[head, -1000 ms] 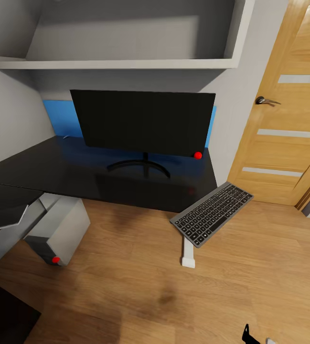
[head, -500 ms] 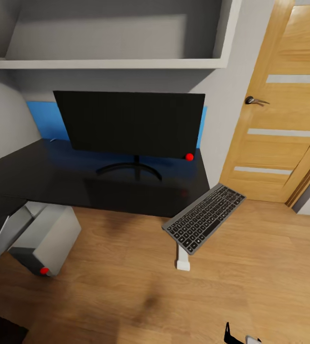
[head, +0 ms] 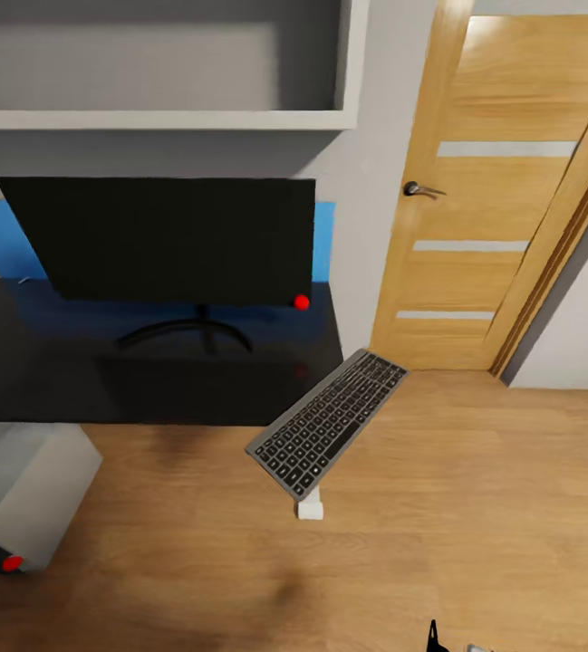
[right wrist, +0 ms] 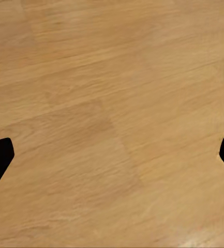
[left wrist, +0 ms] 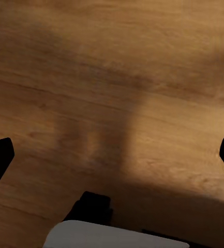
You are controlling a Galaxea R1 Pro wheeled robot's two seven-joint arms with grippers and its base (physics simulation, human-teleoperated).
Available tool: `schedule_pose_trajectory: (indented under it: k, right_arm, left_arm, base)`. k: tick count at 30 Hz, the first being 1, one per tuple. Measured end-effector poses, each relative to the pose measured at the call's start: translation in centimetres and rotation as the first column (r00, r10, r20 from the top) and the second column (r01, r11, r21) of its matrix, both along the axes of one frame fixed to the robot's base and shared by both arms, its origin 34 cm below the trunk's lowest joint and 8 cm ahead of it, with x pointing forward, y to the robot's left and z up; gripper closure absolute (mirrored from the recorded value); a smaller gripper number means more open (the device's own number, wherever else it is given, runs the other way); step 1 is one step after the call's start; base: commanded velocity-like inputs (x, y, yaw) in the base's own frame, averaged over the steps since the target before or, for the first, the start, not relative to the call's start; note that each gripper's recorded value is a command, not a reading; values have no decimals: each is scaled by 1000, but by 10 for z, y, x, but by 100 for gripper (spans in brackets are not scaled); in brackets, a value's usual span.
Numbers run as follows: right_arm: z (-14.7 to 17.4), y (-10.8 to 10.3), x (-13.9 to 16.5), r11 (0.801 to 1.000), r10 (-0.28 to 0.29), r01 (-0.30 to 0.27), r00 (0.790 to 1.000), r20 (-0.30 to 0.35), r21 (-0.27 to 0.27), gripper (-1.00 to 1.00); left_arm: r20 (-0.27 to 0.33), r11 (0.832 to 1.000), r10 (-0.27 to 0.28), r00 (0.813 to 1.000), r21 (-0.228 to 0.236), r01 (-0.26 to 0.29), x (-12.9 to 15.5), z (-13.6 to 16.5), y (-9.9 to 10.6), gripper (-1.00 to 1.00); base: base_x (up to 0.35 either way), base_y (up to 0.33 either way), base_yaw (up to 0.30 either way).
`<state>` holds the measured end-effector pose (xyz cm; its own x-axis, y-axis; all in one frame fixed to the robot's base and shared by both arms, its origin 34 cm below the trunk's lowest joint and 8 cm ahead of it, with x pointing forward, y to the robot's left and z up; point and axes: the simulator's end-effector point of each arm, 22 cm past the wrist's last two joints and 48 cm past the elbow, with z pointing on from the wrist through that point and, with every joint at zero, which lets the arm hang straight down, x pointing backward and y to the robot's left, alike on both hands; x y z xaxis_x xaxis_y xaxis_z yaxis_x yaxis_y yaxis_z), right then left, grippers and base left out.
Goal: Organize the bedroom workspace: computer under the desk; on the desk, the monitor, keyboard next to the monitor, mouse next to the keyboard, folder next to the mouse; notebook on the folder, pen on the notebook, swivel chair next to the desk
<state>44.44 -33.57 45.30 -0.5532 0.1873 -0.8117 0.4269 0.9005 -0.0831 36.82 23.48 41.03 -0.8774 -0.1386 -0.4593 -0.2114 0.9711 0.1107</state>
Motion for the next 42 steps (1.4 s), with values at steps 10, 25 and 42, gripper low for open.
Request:
schedule_pose_trajectory:
  k: [10,25,42]
  right_arm:
    - [0,0,0,1000,0,0,1000,0,0,-100]
    - [6,-4,4,1000,-4,4,999,33,-10,-100]
    - [12,-5,8,1000,-6,6,998,57,-13,-100]
  left_arm:
    - [-1,1000,3,1000,3,-3,0,0,1,-100]
    - [5,1000,4,1000,-5,-4,2,1,-5,-100]
    - [13,1000,1,1000,-6,0,4,3,-7,-100]
  base:
    - [20,-32,-263]
    - [0,0,-272]
    - [0,0,-284]
